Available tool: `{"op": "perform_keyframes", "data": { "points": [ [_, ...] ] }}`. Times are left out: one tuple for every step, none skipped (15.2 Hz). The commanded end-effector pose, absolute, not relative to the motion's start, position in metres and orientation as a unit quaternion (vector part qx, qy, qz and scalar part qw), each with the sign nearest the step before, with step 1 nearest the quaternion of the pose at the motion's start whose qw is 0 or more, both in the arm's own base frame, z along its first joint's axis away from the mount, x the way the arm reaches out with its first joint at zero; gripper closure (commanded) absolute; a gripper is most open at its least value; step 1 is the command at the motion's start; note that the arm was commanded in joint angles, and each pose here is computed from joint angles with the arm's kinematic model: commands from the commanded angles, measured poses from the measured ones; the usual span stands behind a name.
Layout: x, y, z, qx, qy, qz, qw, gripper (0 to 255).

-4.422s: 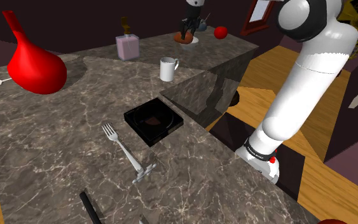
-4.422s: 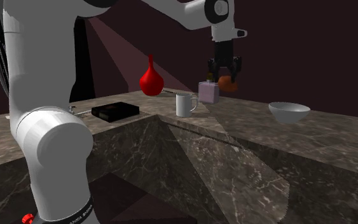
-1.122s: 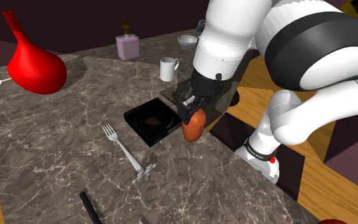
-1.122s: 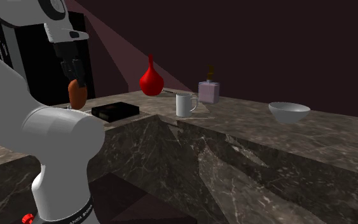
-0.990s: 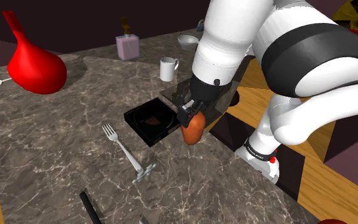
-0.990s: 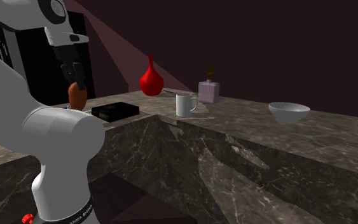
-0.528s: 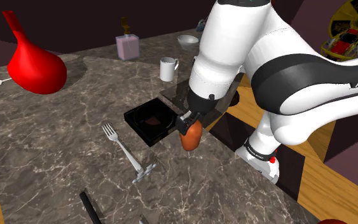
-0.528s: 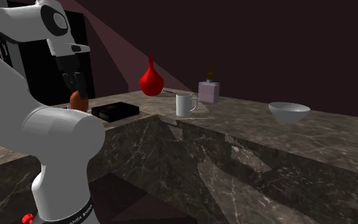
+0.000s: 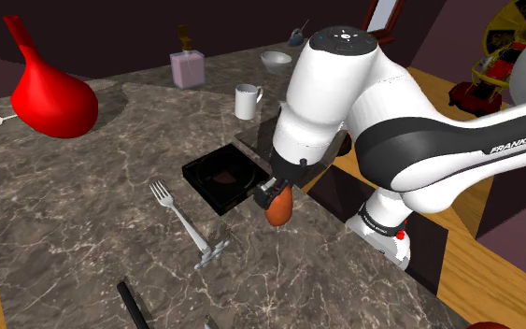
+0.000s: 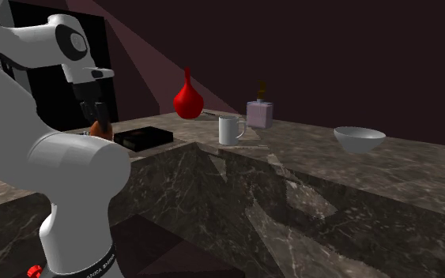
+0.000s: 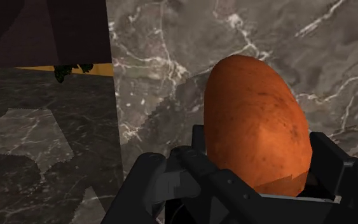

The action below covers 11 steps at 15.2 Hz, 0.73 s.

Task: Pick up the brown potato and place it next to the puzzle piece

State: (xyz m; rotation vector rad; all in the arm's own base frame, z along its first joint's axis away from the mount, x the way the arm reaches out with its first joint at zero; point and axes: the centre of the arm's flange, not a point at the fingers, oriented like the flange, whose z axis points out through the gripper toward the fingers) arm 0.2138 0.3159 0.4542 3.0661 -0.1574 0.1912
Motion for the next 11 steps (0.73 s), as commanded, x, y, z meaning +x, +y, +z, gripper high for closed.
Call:
{"op": "perform_keyframes", "data": {
  "points": [
    [0.213,0.315,0.44,0.996,-0.051,0.059,0.035,255],
    [0.213,0.315,0.435,0.996,-0.051,0.059,0.035,255],
    [0.213,0.315,0.43,0.996,-0.051,0.059,0.035,255],
    [0.213,0.315,0.427,0.996,-0.051,0.059,0.035,255],
    [0.213,0.315,0.427,0.996,-0.051,0.059,0.035,255],
    [0.213,0.315,0.427,0.996,-0.051,0.059,0.035,255],
    [0.213,0.315,0.427,0.996,-0.051,0.059,0.035,255],
    [0.213,0.315,0.427,0.996,-0.051,0.059,0.035,255],
    [0.213,0.315,0.427,0.996,-0.051,0.059,0.035,255],
    [0.213,0.315,0.427,0.996,-0.051,0.059,0.035,255],
    [0.213,0.315,0.427,0.996,-0.051,0.059,0.035,255]
  ]
}}
